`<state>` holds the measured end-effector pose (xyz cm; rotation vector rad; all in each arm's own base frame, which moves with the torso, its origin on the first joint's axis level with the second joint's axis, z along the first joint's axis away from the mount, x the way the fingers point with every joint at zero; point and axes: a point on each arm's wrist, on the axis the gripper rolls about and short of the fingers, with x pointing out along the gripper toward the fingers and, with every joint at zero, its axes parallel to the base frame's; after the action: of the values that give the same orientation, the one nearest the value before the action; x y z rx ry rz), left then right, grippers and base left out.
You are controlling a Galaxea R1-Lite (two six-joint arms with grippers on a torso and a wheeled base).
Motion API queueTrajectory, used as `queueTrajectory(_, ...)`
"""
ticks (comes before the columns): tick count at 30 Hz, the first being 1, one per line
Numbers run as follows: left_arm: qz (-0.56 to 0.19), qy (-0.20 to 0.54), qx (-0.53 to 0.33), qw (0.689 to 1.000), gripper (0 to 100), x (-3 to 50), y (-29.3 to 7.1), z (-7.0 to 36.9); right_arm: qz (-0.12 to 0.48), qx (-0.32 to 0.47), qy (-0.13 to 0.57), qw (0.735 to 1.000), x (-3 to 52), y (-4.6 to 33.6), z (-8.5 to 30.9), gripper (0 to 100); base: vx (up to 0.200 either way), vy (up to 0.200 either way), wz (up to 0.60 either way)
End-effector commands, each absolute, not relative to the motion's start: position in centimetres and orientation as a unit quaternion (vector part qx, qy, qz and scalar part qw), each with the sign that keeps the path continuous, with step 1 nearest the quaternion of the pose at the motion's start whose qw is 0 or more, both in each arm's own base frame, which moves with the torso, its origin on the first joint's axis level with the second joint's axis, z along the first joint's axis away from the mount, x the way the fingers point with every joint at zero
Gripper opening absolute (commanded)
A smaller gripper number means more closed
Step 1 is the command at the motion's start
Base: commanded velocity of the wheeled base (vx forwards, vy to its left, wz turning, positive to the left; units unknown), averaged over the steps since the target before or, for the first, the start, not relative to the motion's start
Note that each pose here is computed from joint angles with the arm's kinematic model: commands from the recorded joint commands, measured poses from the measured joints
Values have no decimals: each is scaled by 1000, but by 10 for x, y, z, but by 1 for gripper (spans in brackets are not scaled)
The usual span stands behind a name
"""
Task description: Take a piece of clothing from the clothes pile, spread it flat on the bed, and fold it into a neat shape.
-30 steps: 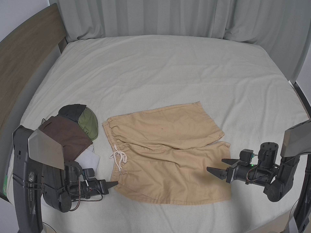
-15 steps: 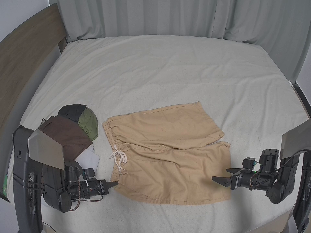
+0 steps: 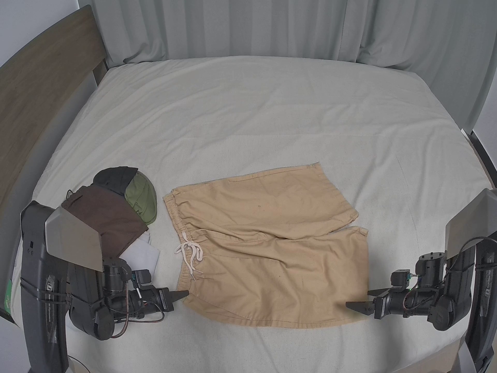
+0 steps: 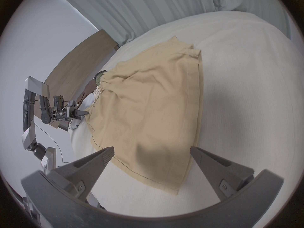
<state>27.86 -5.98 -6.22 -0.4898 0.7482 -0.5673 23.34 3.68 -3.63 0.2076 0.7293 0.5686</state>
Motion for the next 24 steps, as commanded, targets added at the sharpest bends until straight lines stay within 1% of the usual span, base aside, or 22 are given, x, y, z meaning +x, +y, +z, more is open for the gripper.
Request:
queueTrajectory(1,-271,357,-234,863,0,279,-60,-62,267,106,371,883,230,34,-45,100,0,0,0)
queueTrajectory(13,-271,357,-234,863,0,279,-60,-63,259,115,392,875,227,30,-55,100,0,0,0)
queueTrajectory(24,-271,357,-234,863,0,279,-60,-63,271,134,410,861,223,27,-64,100,0,0,0)
